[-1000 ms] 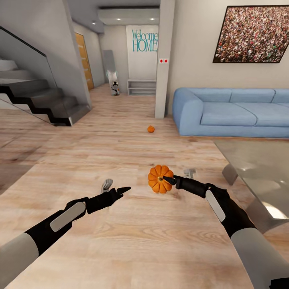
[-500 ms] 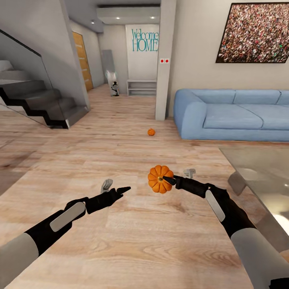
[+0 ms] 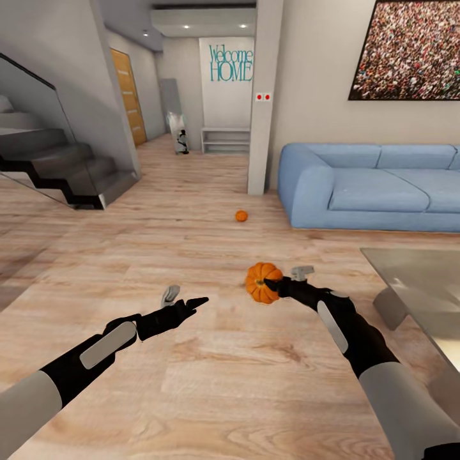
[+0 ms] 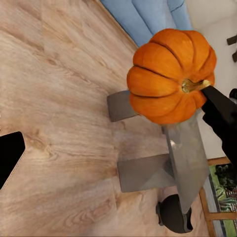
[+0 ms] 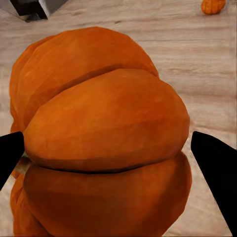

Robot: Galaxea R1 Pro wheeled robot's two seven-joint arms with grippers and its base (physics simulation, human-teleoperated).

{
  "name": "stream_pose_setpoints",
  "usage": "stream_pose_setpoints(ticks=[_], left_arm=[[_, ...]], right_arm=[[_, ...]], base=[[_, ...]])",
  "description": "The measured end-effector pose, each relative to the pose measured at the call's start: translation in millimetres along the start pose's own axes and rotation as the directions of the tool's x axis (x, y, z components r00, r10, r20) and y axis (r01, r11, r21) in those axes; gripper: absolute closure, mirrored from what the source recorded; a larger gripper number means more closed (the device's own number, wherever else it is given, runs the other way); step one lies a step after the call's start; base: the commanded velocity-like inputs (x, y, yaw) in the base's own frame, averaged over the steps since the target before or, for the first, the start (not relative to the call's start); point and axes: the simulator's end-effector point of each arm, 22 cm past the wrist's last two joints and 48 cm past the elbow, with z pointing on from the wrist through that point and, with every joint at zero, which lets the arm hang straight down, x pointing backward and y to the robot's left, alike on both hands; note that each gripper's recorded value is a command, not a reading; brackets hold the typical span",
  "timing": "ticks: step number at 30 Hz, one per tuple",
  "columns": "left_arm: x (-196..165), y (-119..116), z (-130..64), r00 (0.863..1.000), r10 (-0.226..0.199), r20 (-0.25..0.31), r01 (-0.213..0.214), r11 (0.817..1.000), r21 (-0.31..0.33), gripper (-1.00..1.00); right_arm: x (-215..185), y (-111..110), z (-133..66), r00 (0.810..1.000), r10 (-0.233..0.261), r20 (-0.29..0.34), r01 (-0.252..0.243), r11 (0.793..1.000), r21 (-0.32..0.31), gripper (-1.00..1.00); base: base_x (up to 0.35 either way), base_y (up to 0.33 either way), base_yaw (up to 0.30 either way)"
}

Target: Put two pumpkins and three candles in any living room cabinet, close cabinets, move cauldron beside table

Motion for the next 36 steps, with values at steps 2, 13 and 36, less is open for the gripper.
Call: stream_pose_setpoints(ticks=[2, 13, 36], left_arm=[[0, 0, 0.3, 1.0, 0.0, -0.001, 0.0, 1.0, -0.001, -1.0], [2, 0, 1.7, 1.0, -0.002, -0.002, 0.002, 1.0, 0.0, -1.0], [0, 1, 0.1, 1.0, -0.003, 0.001, 0.003, 1.0, -0.003, -1.0]], right_arm=[[0, -8, 1.2, 1.0, -0.004, -0.002, 0.004, 0.999, 0.054, 1.0], [16, 9, 11.5, 0.994, -0.096, -0.057, 0.102, 0.989, 0.107, 1.0], [-43, -36, -22.4, 0.999, 0.04, 0.03, -0.045, 0.979, 0.198, 1.0]], base=[[0.337, 0.0, 0.0], [0.337, 0.0, 0.0], [0.337, 0.0, 0.0]])
